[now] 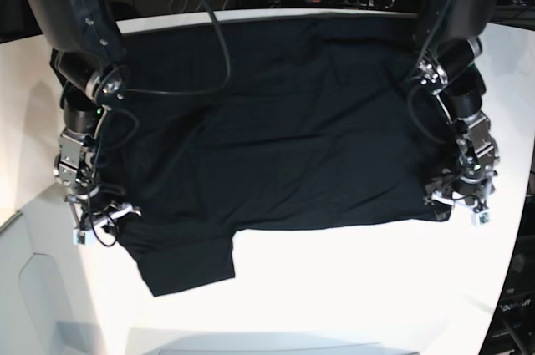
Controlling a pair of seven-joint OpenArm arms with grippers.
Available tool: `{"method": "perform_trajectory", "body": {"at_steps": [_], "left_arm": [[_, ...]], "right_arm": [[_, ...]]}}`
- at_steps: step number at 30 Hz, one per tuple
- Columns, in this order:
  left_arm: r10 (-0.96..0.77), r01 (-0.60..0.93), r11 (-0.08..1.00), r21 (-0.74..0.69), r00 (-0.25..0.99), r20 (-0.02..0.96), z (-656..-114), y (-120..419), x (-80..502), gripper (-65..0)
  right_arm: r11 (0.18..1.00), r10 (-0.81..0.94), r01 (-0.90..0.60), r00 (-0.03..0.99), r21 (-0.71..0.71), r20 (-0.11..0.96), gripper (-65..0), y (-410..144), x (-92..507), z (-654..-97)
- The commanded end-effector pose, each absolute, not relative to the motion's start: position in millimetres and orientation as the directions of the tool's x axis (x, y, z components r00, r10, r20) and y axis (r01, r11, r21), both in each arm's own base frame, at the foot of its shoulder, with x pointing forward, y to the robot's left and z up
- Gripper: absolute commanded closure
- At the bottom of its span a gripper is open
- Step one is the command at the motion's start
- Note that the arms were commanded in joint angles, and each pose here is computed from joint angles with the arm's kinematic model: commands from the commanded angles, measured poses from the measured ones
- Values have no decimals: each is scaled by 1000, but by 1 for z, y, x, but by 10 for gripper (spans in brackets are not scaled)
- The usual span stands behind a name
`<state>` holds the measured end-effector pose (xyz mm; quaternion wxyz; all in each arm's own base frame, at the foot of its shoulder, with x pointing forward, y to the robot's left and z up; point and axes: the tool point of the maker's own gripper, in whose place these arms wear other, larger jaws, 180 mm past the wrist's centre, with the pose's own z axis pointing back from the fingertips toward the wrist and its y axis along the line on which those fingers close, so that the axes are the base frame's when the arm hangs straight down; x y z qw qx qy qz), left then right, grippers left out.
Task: Fold the T-shirt properly
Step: 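Grasp the shirt's side corners with both grippers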
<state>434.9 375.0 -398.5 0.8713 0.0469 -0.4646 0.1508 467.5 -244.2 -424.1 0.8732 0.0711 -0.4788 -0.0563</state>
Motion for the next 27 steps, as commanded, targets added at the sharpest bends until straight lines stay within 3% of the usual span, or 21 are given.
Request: {"method": "perform_trajectory", "body": {"at_steps": [1,5,18,27], "left_arm": [[204,-315,947,-59,448,871,-368,387,452,-467],[208,-324,944,-60,444,872,-367,388,452,-467],[270,-321,940,-119,483,833,-384,374,459,-454],[276,-323,938,-125,479,833,-383,375,459,-176]], "right_arm": [[986,-137,12,606,164,784,-51,-237,461,-436],[987,-136,12,608,162,782,0,-238,461,-436],[987,-135,14,611,160,780,0,-240,459,-437],[987,-135,14,611,160,780,0,-240,459,-437]]}}
